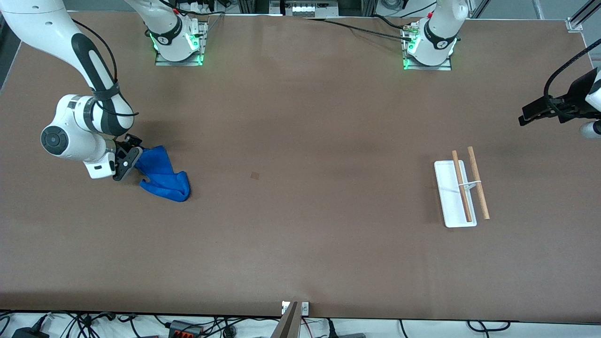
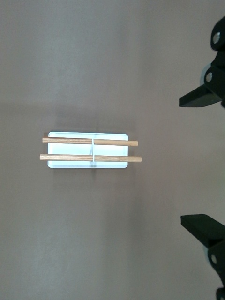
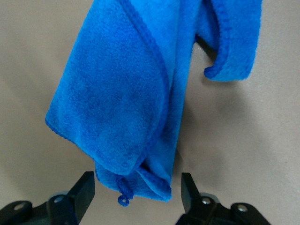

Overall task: Pass towel and hang on rack
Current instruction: 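Reach the right gripper down to the blue towel and grasp it, then lift the towel with the right gripper while the left gripper approaches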

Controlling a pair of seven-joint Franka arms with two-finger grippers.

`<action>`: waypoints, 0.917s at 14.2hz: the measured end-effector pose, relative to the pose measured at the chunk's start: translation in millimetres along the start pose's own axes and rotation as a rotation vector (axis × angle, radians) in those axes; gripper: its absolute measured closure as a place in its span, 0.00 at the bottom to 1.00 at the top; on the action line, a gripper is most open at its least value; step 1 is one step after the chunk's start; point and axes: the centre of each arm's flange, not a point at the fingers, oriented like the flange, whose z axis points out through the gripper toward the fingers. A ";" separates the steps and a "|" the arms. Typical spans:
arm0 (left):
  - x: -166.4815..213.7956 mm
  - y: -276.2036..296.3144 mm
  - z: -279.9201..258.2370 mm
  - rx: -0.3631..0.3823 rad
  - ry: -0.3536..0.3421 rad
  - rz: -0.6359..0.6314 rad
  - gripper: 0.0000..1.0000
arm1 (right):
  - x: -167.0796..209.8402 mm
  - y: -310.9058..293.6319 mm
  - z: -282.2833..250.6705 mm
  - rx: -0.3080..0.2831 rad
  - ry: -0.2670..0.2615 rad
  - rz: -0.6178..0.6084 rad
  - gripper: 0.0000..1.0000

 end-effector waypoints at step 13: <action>-2.2 -1.7 1.6 -0.021 -0.022 -0.005 0.00 | 1.9 -0.6 -1.6 -0.004 0.002 -0.007 0.98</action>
